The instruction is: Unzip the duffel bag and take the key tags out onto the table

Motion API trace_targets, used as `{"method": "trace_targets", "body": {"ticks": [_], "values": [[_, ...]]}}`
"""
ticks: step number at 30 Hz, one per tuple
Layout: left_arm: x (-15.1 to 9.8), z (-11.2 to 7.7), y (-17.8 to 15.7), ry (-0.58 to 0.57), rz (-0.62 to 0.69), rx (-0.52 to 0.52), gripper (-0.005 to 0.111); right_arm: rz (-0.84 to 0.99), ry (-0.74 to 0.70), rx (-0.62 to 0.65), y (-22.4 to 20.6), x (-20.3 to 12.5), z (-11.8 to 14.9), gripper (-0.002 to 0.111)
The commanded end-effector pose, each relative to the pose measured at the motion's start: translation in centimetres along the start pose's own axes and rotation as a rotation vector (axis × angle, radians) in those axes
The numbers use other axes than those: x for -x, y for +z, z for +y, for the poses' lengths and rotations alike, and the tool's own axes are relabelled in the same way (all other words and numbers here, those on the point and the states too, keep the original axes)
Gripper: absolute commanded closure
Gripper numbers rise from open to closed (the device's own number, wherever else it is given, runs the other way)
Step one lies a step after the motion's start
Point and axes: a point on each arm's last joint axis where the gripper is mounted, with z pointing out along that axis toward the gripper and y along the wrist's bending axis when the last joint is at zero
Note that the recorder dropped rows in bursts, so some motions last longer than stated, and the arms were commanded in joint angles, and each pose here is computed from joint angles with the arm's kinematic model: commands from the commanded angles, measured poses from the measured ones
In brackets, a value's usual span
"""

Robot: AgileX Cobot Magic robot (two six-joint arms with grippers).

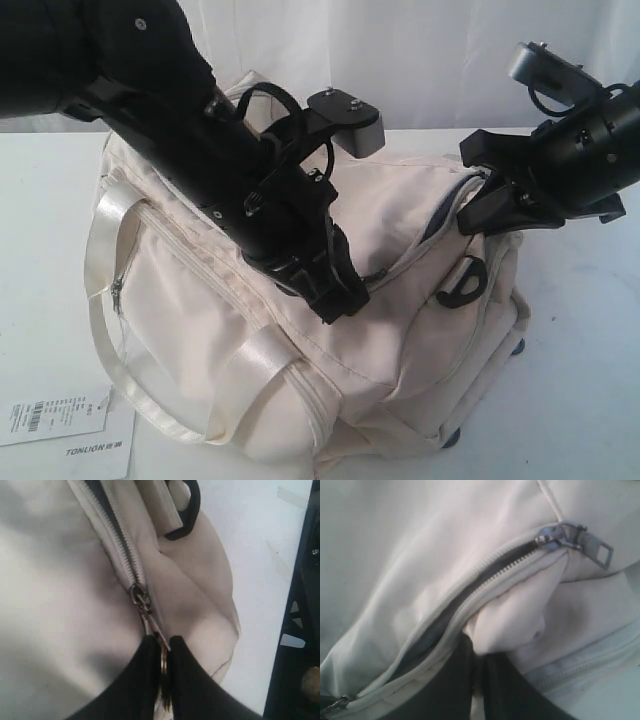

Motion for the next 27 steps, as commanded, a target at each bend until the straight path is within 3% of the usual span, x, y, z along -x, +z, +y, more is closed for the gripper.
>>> {"method": "trace_targets", "body": {"ticks": [1, 10, 17, 22, 24, 27], "values": [[-0.6, -1.3, -1.1, 0.007, 0.060, -0.073, 0.107, -0.053, -0.030, -0.040, -0.4, 0.4, -0.3, 0.108], [0.4, -0.8, -1.4, 0.002, -0.060, 0.005, 0.107, -0.053, -0.030, -0.040, -0.4, 0.4, -0.3, 0.108], [0.5, -0.9, -1.4, -0.006, -0.071, 0.000, 0.107, -0.049, -0.030, -0.038, -0.4, 0.3, -0.3, 0.108], [0.3, -1.0, -1.3, -0.009, -0.057, -0.014, 0.071, -0.048, -0.029, -0.039, -0.4, 0.3, -0.3, 0.108], [0.3, -1.0, -1.3, -0.009, -0.057, -0.014, 0.072, -0.048, -0.029, -0.039, -0.4, 0.3, -0.3, 0.108], [0.4, -1.0, -1.3, -0.009, -0.059, -0.013, 0.094, -0.048, -0.029, -0.039, -0.4, 0.3, -0.3, 0.108]]}}
